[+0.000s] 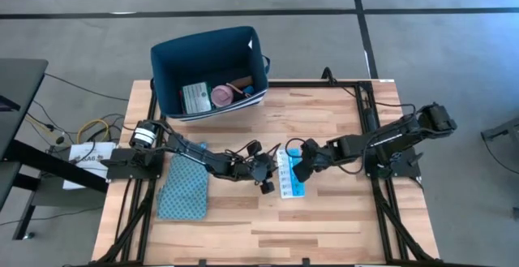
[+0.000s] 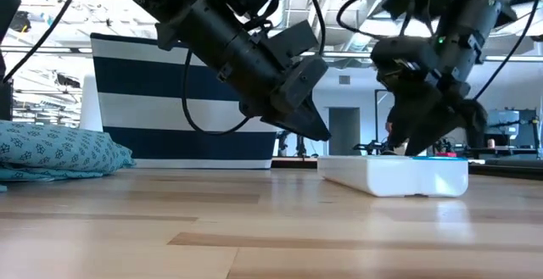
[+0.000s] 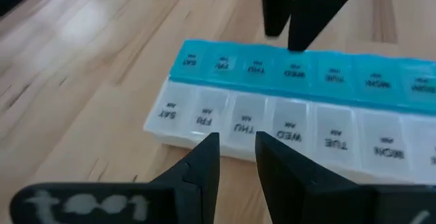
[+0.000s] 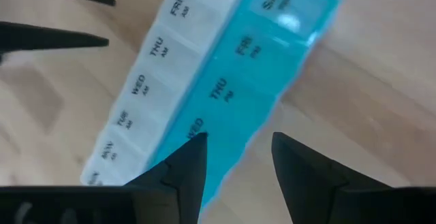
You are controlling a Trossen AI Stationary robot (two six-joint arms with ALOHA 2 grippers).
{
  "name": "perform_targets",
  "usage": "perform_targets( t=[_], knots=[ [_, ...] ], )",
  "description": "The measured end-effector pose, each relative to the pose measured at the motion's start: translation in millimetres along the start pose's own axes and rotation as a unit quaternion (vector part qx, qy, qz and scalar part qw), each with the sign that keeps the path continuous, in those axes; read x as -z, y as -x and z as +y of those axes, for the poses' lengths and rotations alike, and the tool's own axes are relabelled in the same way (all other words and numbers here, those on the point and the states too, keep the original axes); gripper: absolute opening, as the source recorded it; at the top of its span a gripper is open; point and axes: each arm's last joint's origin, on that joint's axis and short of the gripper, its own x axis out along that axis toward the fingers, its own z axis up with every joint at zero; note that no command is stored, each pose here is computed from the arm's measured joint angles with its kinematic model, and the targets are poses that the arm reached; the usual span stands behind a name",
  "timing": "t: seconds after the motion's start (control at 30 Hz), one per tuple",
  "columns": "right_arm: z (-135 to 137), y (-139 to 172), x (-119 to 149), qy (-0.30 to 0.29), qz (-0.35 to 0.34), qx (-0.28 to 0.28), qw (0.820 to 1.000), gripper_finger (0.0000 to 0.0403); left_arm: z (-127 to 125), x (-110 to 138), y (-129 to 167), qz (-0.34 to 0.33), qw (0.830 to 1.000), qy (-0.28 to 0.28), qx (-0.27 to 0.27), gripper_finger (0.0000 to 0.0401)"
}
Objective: Pick & place medical supplies in basket/bin
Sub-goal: Put the pill organizer into the blue bin
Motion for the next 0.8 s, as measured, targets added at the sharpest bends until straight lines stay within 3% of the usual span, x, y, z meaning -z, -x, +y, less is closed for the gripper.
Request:
perform_targets(
  t=[0.17,0.4,0.8],
  knots=[
    [-9,-11,-2,-0.018,-0.006,-0.060,0.998,0.0157,1,-2,-1,-0.008,1.000,0.000,0.006,0.0086],
    [-21,-17,3,-0.049,-0.005,-0.063,0.997,0.0157,6,0,-4,0.004,1.000,-0.012,0.010,0.0070],
    [-20,-17,5,-0.041,-0.002,-0.068,0.997,0.0157,3,29,-35,0.010,1.000,0.001,-0.008,0.0005]
  ],
)
